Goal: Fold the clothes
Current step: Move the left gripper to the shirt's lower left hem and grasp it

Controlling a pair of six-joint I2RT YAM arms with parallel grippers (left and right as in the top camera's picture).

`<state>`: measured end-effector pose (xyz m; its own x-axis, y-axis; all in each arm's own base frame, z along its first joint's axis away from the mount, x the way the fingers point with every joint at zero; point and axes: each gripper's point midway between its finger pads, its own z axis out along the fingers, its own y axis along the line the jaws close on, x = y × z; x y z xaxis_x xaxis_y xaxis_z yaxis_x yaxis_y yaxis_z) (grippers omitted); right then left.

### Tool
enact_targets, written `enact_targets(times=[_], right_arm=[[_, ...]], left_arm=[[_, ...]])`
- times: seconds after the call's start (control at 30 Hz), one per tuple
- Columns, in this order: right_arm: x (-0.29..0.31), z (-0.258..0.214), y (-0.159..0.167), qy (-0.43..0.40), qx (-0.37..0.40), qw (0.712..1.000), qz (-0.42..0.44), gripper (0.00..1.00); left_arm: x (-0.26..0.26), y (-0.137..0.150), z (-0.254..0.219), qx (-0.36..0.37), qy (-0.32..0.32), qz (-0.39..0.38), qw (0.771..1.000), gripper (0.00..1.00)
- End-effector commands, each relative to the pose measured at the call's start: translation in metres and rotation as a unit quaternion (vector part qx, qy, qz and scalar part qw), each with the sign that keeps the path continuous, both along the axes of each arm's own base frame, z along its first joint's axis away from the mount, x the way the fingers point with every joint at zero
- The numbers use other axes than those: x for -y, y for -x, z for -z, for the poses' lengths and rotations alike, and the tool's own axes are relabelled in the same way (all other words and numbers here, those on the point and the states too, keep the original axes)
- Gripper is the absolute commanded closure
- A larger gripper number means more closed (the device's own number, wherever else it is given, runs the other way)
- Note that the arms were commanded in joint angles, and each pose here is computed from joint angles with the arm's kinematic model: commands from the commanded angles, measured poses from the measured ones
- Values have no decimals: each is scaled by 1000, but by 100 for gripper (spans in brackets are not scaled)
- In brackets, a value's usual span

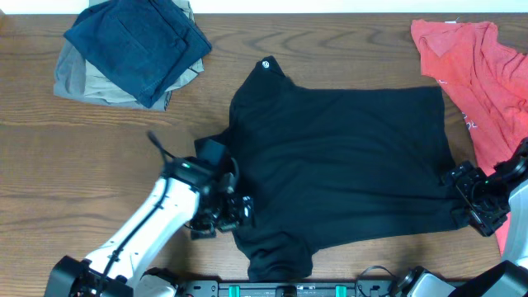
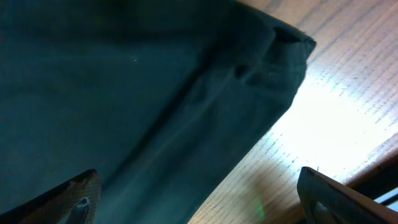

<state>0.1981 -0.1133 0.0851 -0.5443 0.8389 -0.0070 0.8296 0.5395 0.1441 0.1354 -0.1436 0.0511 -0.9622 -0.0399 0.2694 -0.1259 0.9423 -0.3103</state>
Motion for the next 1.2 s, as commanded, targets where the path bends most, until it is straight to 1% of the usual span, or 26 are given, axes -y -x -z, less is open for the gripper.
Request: enact_targets(times=[0.0,0.17,0.2,0.27,0.37,0.6,0.87,0.97,1.0,1.03,1.07,1.1,1.13,1.17], right_arm=[[-3,-6,-7,5,13,1000,-19,1],[-3,-6,-8,6,14,1000,-20,1],[-3,-6,-8,6,14,1000,-20,1],[-3,-6,-8,7,15,1000,-20,1],[-2,-6,-9,8,16,1000,-20,1],[-2,-5,-8,7,15,1000,-22,1],[-2,-5,-8,7,15,1000,-22,1],[-2,-5,-9,8,15,1000,-22,1],[-2,-5,-9,8,15,1000,-22,1],[-2,-5,-9,8,16,1000,-22,1],[-2,-5,-9,8,16,1000,-22,1],[-1,-5,-9,10,16,1000,-22,1],[-1,-5,-9,11,17,1000,-22,1],[0,-5,-9,13,16,1000,-21,1]], left_arm=[[10,18,6,-22,-9,-7,1000,2],[25,24,12,-12,-11,1,1000,0],[24,24,14,-10,-17,-1,1000,4],[17,24,19,-1,-48,-12,999,8],[7,27,28,2,-83,-29,996,9],[4,35,46,-4,-77,-38,996,10],[6,35,56,4,-64,-42,997,23],[5,36,61,7,-61,-48,997,34],[5,37,62,6,-62,-50,997,41],[4,37,62,5,-62,-50,997,51],[4,37,62,5,-62,-50,997,58],[4,37,62,5,-62,-50,997,70],[4,37,62,5,-62,-50,997,79],[4,37,62,5,-62,-50,997,92]])
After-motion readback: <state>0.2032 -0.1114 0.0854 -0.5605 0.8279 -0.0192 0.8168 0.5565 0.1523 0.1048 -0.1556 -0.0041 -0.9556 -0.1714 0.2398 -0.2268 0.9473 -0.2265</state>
